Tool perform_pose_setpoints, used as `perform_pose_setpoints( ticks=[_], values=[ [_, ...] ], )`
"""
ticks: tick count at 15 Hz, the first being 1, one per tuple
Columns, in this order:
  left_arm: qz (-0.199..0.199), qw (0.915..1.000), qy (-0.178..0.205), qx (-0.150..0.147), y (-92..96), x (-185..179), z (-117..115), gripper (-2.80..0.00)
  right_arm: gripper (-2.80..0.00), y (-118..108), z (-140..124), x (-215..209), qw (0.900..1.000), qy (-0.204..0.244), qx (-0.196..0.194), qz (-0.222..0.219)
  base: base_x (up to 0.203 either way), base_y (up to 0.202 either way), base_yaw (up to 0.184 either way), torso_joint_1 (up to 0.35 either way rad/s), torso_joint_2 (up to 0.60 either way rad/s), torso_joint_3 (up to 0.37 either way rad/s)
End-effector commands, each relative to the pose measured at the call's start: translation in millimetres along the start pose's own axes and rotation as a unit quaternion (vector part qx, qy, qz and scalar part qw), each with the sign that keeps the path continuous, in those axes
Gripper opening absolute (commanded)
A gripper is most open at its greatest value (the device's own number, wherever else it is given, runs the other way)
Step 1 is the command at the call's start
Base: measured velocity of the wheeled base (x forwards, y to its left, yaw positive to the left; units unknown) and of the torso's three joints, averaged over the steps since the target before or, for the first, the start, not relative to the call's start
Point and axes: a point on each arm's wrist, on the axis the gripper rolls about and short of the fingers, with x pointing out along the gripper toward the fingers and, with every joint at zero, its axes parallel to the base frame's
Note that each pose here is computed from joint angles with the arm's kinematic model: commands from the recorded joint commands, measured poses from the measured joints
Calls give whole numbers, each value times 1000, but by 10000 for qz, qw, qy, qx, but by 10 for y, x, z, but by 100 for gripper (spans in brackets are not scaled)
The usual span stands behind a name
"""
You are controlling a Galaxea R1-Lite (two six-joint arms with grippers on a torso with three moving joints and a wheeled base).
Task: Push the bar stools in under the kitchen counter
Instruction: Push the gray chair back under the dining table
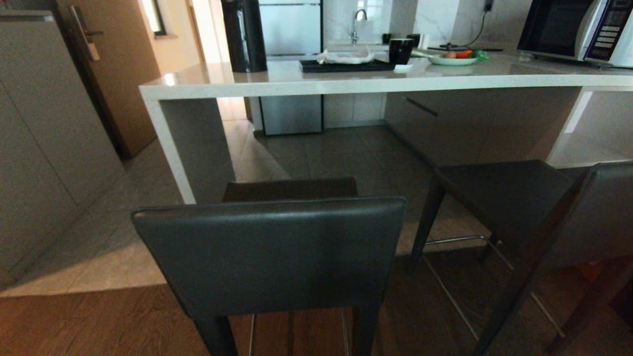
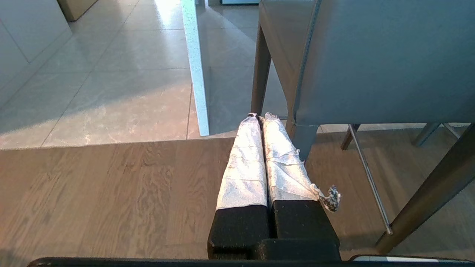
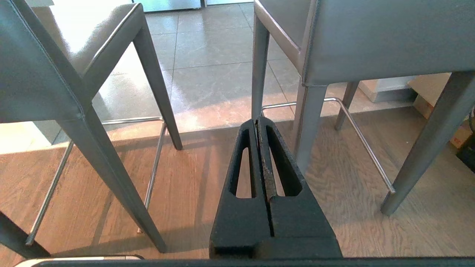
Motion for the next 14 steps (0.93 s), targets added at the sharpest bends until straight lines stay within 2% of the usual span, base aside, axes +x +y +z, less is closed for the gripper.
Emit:
perform_pose_setpoints(
  ticks=[1, 14],
  values=[
    [1, 10000, -3, -3, 0, 0, 1, -280, -280, 0, 1, 1, 10000, 5, 5, 2, 0, 0, 0, 0, 0, 0],
    [1, 10000, -4, -3, 0, 0, 1, -280, -280, 0, 0, 0, 10000, -2, -3, 3, 0, 0, 0, 0, 0, 0]
  ],
)
